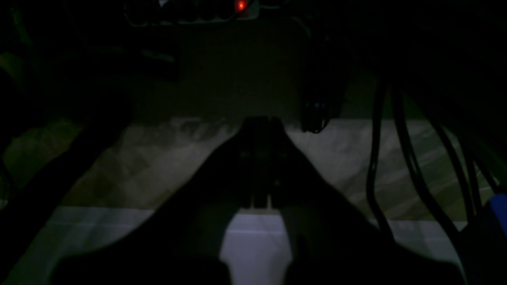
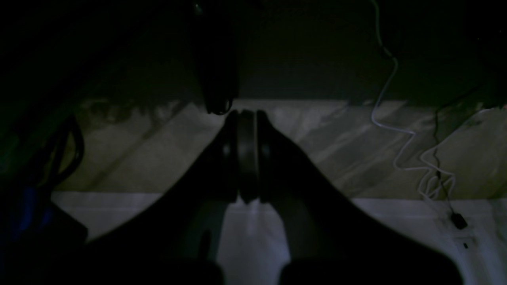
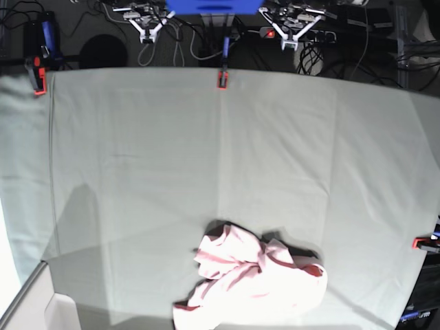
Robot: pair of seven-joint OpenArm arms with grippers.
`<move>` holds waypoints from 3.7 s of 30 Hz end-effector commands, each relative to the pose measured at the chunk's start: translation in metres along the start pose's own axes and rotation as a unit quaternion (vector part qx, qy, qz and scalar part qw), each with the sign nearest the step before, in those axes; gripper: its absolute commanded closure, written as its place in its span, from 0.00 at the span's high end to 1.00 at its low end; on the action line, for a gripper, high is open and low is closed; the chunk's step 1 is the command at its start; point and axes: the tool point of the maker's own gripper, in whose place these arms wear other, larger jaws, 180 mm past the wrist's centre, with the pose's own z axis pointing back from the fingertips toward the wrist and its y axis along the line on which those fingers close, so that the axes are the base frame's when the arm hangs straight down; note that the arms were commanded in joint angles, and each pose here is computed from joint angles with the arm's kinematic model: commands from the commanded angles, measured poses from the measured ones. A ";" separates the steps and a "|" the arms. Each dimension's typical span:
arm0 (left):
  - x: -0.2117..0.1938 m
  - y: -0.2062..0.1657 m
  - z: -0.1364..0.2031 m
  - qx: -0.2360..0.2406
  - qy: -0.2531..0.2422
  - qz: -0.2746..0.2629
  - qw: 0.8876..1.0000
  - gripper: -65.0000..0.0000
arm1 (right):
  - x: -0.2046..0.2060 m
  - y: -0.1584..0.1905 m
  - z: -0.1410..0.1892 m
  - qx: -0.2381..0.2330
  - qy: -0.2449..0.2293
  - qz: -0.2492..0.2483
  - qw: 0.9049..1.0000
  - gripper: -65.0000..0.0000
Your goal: Layout the t-shirt on the table in an organized manner, then fold the t-shirt properly
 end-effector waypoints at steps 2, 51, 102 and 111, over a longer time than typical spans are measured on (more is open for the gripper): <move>-0.018 0.003 0.001 0.005 0.016 0.001 1.000 0.00 | -0.005 0.005 0.000 0.008 0.005 -0.002 1.000 0.00; -0.018 0.029 0.003 0.021 -0.006 -0.001 1.000 0.00 | -0.015 0.027 0.002 0.024 -0.017 -0.006 1.000 0.00; -0.018 0.048 0.004 0.037 -0.007 -0.006 0.999 0.00 | -0.031 0.017 0.004 0.017 -0.018 -0.004 1.000 0.00; -0.023 0.048 0.004 0.035 -0.003 -0.005 0.999 0.00 | -0.033 0.016 0.004 0.016 -0.017 -0.006 1.000 0.00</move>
